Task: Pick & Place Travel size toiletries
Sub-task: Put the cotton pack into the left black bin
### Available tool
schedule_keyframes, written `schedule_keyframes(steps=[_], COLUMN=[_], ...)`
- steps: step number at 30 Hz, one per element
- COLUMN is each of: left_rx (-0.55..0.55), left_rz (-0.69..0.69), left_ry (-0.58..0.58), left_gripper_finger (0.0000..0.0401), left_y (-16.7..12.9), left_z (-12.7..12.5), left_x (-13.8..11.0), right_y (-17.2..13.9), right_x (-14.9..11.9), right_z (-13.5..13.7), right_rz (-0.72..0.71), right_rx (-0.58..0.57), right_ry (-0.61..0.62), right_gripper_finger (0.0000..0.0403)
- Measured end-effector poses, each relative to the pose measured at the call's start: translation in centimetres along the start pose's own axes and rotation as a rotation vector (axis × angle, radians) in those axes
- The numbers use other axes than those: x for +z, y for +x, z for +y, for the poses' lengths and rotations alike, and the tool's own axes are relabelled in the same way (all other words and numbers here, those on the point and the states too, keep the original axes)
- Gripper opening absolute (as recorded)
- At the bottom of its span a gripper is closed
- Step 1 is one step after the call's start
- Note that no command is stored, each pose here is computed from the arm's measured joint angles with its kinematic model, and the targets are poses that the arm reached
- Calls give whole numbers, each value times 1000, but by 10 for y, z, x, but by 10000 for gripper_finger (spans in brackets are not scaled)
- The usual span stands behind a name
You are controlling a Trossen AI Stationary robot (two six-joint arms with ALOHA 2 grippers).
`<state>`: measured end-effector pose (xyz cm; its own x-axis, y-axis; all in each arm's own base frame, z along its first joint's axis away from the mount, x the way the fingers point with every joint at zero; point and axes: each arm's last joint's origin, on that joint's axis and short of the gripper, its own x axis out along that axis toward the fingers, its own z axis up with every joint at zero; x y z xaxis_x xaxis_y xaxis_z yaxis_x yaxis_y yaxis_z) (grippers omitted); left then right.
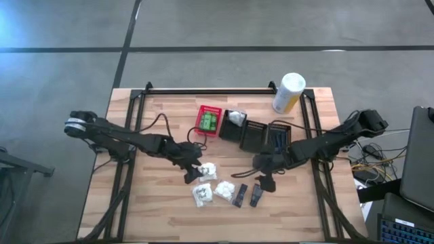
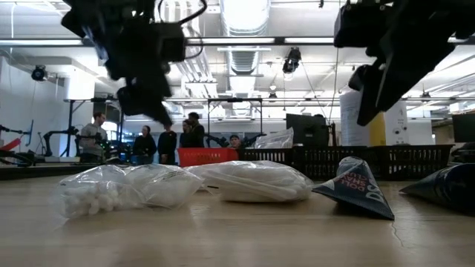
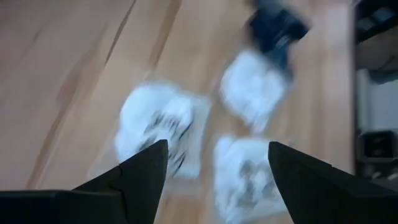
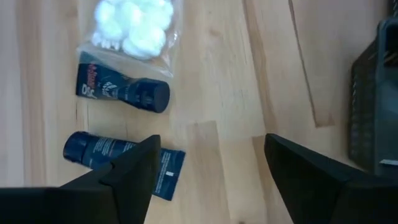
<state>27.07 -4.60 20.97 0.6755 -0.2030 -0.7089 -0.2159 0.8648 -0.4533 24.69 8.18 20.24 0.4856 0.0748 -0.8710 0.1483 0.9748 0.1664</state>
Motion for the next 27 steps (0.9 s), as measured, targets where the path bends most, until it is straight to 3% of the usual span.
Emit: schedule_keyframes(steps=[5,11,19,27], left_rx=[181,204,60,-28], left_rz=[39,8,176,77], left_ry=[-81,-160,-514,-636], left_gripper_finger=[282,282,282,282], left_y=[1,4,8,15], left_z=[14,36,71,70], left_x=[-11,-7,-27,-30], right_y=[7,6,6,6], right_x=[-1,1,3,4], right_z=[0,-2,-1,-3], right_rz=[10,-29,-56,-70], right_rx=[-28,-77,-84,-109], right_ry=[64,71,78,83], right_gripper_finger=[269,259,250,251])
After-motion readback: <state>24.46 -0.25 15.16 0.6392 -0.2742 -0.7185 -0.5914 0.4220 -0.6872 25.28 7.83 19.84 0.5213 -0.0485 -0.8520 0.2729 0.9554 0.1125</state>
